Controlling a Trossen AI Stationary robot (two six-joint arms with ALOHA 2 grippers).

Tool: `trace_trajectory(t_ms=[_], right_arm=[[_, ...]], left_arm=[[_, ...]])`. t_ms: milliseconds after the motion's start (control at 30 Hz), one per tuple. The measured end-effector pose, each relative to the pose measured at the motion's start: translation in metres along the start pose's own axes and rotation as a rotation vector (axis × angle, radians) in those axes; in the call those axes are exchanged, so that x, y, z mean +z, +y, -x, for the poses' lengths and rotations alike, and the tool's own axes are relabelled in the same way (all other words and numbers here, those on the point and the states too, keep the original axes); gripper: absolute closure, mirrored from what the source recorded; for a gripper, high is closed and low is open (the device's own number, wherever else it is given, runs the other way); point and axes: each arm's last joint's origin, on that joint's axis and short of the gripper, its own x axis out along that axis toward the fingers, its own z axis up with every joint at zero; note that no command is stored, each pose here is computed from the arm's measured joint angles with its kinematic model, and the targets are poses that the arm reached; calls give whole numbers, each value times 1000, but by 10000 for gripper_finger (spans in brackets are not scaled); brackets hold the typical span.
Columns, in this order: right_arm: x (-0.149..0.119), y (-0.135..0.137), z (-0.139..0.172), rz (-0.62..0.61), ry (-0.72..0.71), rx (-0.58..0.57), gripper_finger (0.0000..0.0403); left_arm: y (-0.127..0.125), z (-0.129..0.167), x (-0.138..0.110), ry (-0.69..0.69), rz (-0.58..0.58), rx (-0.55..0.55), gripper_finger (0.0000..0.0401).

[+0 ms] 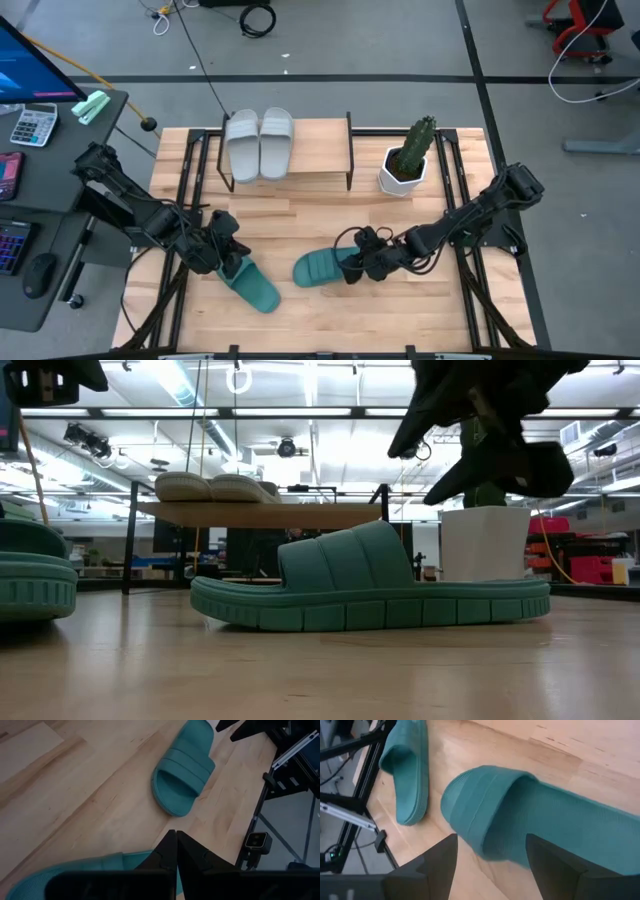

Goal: Pick and place slides into the shelf
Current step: Put the right green slipper on the shelf

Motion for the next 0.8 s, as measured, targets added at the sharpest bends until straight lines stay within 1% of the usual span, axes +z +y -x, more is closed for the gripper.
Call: trace_trajectory(t_ms=[200, 333, 433, 567, 667, 800], right_arm=[[11, 0, -4, -33, -23, 5, 165], [14, 0, -6, -37, -27, 14, 169], [12, -3, -12, -34, -24, -5, 170], [5, -3, -31, -39, 5, 17, 170], [1, 0, -42, -49, 29, 54, 170], [-2, 6, -53, -45, 59, 62, 170]], left_arm=[[0, 0, 0, -14, 1, 4, 381], [0, 0, 1, -22, 1, 6, 381], [0, 0, 1, -29, 3, 8, 388], [0, 0, 1, -36, 4, 10, 393], [0, 0, 1, -36, 8, 11, 390], [0, 0, 1, -36, 8, 12, 380]])
